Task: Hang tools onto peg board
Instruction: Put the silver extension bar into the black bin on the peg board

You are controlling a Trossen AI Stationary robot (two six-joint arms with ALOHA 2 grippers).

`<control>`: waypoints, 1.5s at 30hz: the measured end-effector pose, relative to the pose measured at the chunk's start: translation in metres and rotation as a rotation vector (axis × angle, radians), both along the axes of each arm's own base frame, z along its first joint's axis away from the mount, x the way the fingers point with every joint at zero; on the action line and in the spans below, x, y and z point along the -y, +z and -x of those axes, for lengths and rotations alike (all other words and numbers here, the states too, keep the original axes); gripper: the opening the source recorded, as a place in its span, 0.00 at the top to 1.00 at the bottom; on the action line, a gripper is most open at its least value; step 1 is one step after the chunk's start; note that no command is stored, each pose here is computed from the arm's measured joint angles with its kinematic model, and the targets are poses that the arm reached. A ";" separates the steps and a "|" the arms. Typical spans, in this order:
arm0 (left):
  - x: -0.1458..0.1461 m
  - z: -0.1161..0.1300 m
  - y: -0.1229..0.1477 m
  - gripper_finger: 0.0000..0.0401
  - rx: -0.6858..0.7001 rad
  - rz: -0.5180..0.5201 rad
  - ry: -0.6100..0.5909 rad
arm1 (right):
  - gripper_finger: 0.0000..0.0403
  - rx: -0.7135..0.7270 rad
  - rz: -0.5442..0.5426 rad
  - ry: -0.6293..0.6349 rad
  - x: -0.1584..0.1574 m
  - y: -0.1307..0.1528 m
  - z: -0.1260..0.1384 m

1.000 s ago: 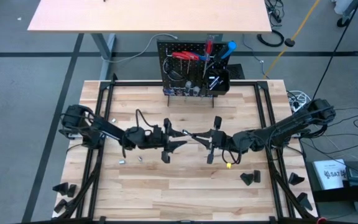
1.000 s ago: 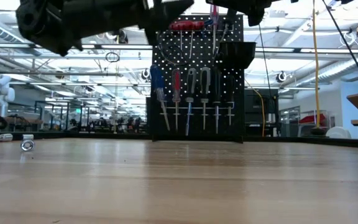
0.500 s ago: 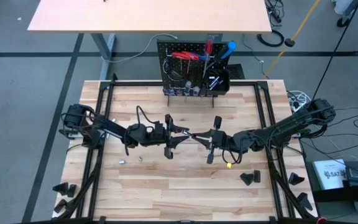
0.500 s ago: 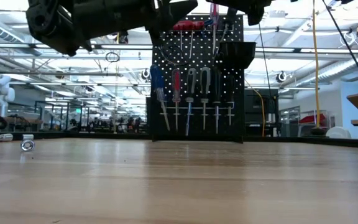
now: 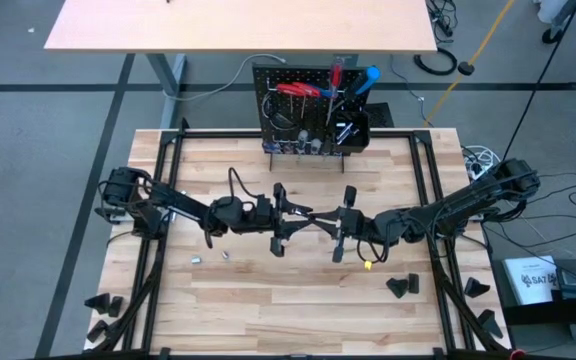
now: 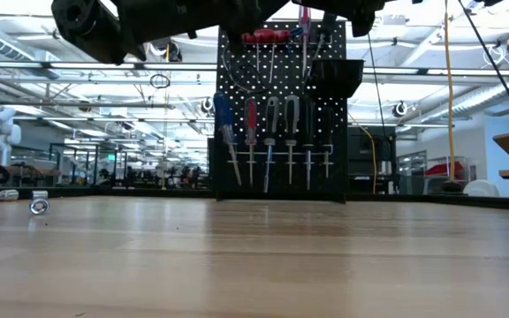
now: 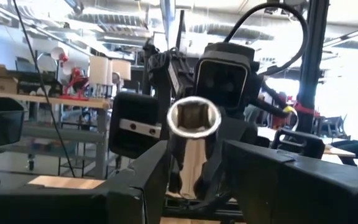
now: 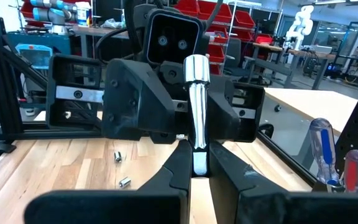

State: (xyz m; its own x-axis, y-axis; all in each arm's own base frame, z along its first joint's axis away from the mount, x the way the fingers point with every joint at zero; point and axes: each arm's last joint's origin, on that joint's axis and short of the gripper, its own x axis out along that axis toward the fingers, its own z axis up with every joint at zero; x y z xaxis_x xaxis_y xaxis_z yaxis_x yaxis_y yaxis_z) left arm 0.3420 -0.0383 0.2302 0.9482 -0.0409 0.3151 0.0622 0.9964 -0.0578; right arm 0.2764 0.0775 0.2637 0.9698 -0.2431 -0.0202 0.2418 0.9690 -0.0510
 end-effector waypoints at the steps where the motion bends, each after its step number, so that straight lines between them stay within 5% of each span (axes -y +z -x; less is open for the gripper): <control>1: 0.000 0.000 0.000 0.61 -0.003 0.000 0.000 | 0.94 0.000 0.000 0.000 0.000 0.000 0.000; 7: 0.000 0.000 0.000 0.67 0.004 -0.001 0.000 | 0.94 -0.001 0.004 -0.001 0.000 0.000 0.000; 13: 0.000 0.000 0.000 0.88 0.005 -0.025 0.009 | 0.94 -0.003 0.007 -0.002 0.000 0.000 0.000; 17: 0.000 0.000 0.000 0.89 0.005 -0.041 0.015 | 0.93 -0.008 0.019 0.001 0.000 0.000 0.000; 24: 0.000 0.000 0.000 0.89 0.002 -0.041 0.027 | 0.71 -0.038 0.074 -0.034 0.000 0.002 0.004; 31: -0.007 0.001 0.001 0.89 -0.104 -0.033 0.110 | 0.55 -0.195 0.053 -0.099 0.001 0.013 0.045; 41: -0.048 -0.045 0.066 0.89 -0.364 -0.147 0.193 | 0.54 -0.493 -0.030 -0.215 0.018 -0.008 0.084; 45: -0.071 -0.059 0.106 0.89 -0.357 -0.222 0.263 | 0.55 -0.546 -0.044 -0.253 0.022 -0.014 0.086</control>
State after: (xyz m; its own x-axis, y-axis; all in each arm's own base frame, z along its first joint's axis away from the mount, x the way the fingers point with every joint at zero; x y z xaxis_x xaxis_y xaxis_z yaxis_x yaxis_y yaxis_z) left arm 0.4012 0.0328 0.3364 0.9826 0.1847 -0.0201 -0.1779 0.9664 0.1855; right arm 0.1901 0.0559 0.2494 0.7283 -0.4528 -0.5143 0.4154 0.8887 -0.1942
